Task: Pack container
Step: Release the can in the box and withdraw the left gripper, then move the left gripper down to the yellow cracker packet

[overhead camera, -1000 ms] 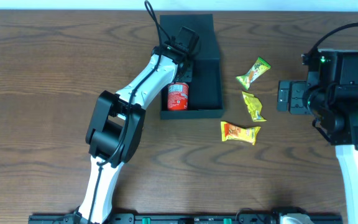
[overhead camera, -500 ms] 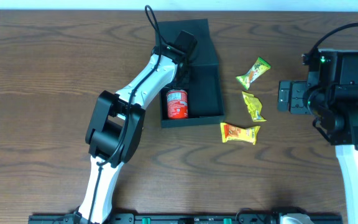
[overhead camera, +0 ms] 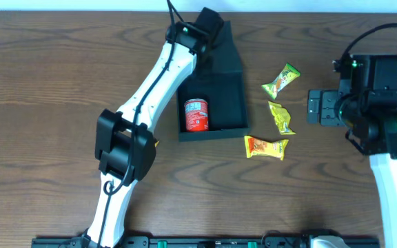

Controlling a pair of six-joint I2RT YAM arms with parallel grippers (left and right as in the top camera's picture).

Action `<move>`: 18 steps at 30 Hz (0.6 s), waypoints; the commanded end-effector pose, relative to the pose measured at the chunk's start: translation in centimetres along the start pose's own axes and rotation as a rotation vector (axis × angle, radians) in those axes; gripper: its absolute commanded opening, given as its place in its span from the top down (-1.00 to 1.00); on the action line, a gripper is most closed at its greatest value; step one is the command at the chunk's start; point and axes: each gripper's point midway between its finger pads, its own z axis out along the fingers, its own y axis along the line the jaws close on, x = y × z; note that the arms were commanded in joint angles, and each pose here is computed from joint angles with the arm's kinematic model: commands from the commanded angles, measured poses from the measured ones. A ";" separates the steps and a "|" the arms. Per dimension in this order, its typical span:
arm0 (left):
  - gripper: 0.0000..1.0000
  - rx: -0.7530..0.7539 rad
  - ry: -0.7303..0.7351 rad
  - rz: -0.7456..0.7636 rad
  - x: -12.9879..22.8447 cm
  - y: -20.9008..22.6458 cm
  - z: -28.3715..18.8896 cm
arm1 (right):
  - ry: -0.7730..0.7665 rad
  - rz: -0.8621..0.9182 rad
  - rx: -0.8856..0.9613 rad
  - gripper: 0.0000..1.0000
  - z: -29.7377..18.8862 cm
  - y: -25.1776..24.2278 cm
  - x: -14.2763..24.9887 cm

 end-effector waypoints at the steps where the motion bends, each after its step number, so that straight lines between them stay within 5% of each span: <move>1: 0.88 -0.114 0.013 0.000 0.3 3.3 -1.8 | 0.016 0.009 0.013 -0.98 0.4 -0.2 -0.1; 10: 0.88 -0.174 0.270 -0.035 6.2 7.8 -4.0 | 0.039 0.005 0.021 -0.98 1.2 -0.2 -0.1; 18: 0.88 -0.108 0.048 -0.011 5.6 9.4 -12.4 | 0.028 -0.039 0.066 -0.99 1.2 -1.0 -0.4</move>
